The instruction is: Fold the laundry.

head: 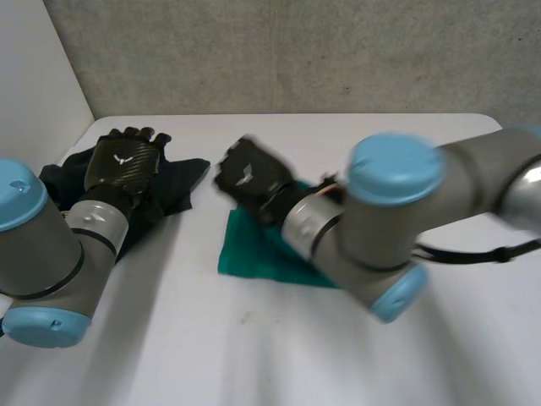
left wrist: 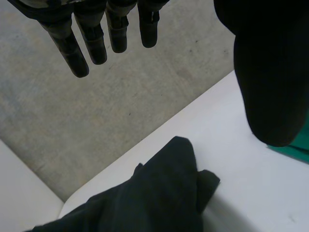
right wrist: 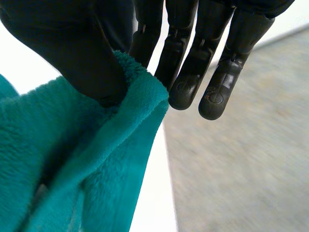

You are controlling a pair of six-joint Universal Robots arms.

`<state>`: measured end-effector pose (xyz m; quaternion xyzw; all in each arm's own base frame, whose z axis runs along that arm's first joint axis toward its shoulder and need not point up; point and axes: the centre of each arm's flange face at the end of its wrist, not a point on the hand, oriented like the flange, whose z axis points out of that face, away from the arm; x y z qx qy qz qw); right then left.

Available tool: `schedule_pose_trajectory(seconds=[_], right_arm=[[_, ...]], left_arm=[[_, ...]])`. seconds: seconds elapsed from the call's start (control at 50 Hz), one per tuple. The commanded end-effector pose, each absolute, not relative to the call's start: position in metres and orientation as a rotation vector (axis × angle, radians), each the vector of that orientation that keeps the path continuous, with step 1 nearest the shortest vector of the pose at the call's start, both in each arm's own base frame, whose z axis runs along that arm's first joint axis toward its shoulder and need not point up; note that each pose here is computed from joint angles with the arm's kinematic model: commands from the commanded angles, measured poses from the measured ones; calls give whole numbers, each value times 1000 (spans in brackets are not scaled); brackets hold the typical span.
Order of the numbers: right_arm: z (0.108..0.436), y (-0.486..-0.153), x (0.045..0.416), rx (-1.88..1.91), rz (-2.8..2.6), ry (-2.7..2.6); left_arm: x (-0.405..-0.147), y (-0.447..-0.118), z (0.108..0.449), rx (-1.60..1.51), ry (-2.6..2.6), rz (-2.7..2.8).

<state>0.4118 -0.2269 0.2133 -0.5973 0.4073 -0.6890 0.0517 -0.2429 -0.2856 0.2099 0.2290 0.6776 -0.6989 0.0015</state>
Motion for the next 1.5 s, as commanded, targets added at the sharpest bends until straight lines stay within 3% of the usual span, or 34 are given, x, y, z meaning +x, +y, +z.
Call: schedule_pose_trajectory(seconds=[0.02,0.2,0.3,0.46,0.6,0.7,0.82,0.88,0.96,1.14,1.5], right_arm=[[151,-203,442,-1908,-1861,1246],[196,-220,415,-1610,-1846,1574],[216,-238,366,-1317,-1792,1872],[173,-248,300,-1153,-1601,2181],[145,-251,277,-1143,-1629,2240],[136,-253,267,-1160,-1639,2268],[130,-254,266,-1177,-1656,2267],[130,-259,263,-1161,-1692,2264],[130,-261,263,-1157,-1710,2258],[125,-260,261,-1221,-1704,2266],[129,-253,254,-1179,-1640,2315]], left_arm=[[-237,-286,202,696,2167,-2167],[-255,-282,212,764,2135,-2245],[-292,-268,213,891,2139,-2324],[-341,-242,175,1159,2239,-2288],[-356,-240,138,1256,2329,-2154],[-365,-258,124,1243,2332,-2130],[-362,-289,126,1082,2275,-2140],[-340,-320,131,889,2203,-2097],[-322,-334,134,826,2116,-2015],[-325,-305,123,949,2138,-1935],[-325,-277,148,1003,2130,-1980]])
